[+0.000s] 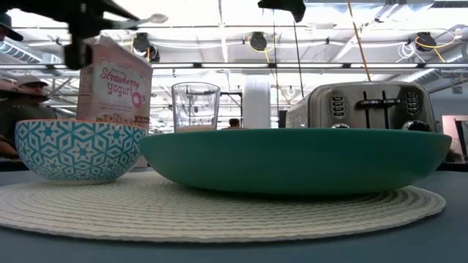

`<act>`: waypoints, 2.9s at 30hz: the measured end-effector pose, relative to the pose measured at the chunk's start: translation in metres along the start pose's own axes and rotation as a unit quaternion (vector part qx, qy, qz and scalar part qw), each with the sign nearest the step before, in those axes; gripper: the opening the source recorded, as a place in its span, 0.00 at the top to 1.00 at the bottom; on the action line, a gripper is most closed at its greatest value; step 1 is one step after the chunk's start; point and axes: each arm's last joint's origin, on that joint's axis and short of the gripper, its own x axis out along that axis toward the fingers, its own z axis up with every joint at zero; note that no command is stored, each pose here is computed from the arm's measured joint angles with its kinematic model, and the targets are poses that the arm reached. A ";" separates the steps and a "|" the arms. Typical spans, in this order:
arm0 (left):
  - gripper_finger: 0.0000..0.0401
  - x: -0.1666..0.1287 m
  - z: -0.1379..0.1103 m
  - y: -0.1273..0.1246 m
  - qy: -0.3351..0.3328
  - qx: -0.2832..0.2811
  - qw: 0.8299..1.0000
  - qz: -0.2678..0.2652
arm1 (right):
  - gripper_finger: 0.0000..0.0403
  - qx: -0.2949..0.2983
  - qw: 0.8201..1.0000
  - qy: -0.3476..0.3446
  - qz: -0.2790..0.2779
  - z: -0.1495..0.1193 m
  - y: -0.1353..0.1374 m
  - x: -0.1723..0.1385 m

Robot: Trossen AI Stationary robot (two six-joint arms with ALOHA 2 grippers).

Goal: Arrange a breakfast setting
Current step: Put the blue spoon on the left side of the orange bowl, then return to Home Position

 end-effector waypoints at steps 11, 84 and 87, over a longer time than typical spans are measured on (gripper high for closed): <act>0.92 -0.027 -0.035 0.011 0.118 -0.182 0.973 0.081 | 0.63 0.003 0.999 0.053 -0.004 -0.034 -0.003 0.012; 0.76 -0.019 -0.117 0.048 0.236 -0.254 0.870 0.351 | 0.63 -0.022 1.000 0.008 0.000 -0.038 -0.003 0.006; 0.76 -0.023 -0.109 0.041 0.248 -0.266 0.873 0.326 | 0.63 -0.022 1.000 0.008 0.000 -0.038 -0.003 0.006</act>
